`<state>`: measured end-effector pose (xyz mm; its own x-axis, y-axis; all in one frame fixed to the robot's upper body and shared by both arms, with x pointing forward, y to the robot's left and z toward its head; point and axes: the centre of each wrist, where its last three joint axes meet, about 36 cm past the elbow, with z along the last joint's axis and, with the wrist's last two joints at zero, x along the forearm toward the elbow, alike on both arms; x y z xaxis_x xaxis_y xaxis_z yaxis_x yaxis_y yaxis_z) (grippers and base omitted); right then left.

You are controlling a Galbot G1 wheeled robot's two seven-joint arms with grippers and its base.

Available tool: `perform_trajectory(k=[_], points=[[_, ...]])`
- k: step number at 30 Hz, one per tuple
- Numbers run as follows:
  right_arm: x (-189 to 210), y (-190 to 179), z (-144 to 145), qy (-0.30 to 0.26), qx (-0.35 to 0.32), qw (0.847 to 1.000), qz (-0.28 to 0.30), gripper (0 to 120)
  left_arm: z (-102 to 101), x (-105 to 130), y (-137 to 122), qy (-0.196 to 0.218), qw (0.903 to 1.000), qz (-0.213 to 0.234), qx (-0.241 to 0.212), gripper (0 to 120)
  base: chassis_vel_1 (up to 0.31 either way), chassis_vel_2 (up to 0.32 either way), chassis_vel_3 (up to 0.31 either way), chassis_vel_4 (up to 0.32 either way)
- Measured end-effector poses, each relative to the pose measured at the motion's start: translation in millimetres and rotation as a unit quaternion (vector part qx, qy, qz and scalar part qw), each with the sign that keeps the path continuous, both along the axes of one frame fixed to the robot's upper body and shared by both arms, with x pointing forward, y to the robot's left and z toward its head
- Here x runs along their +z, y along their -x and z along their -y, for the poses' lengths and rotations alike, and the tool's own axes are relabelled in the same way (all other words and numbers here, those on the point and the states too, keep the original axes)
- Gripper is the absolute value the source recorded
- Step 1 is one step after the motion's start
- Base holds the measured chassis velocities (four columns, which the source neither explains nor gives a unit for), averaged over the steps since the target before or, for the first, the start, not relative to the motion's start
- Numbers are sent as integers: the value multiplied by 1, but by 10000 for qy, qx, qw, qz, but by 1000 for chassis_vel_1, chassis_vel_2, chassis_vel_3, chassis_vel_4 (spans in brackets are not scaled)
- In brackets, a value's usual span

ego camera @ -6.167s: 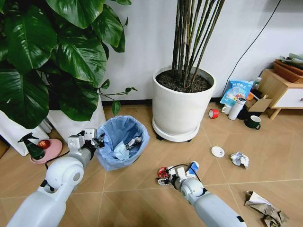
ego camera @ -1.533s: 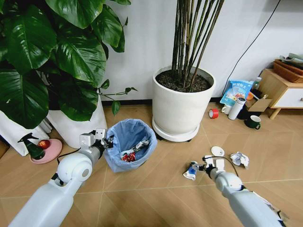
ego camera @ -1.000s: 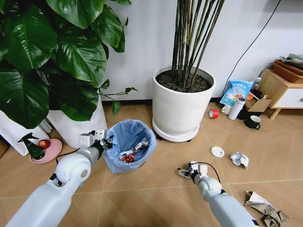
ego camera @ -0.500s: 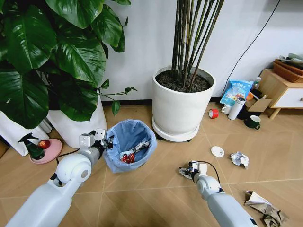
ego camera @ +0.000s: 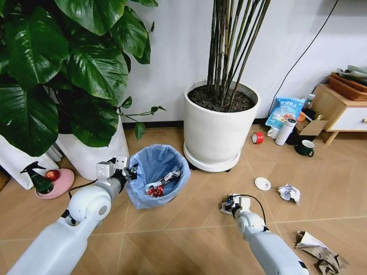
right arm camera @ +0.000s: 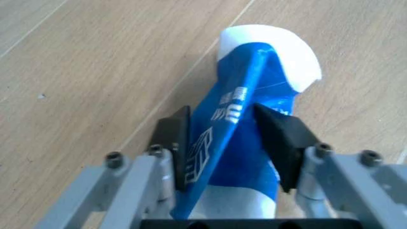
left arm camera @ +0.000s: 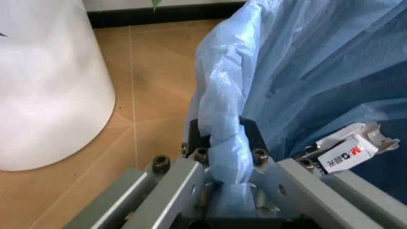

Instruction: Pick up the trash bin and place the garbage on the floor into it.

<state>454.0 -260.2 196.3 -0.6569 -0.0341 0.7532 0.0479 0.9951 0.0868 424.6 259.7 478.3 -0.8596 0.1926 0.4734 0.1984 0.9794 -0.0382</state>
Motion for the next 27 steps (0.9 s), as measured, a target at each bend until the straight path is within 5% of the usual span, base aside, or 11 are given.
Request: perform_trajectory(k=[11, 18, 27], points=[[2, 4, 2, -76, -34, 10000, 16, 4, 0, 0, 0, -3, 10000, -3, 26, 0, 0, 0, 0, 0], [19, 5, 2, -413, -145, 9990, 71, 0, 2, 0, 2, 4, 10000, 0, 33, 0, 0, 0, 0, 0], [95, -10, 13, -525, 128, 9935, 1006, 0, 2, 1, 5, 0, 10000, 11, 35, 0, 0, 0, 0, 0]])
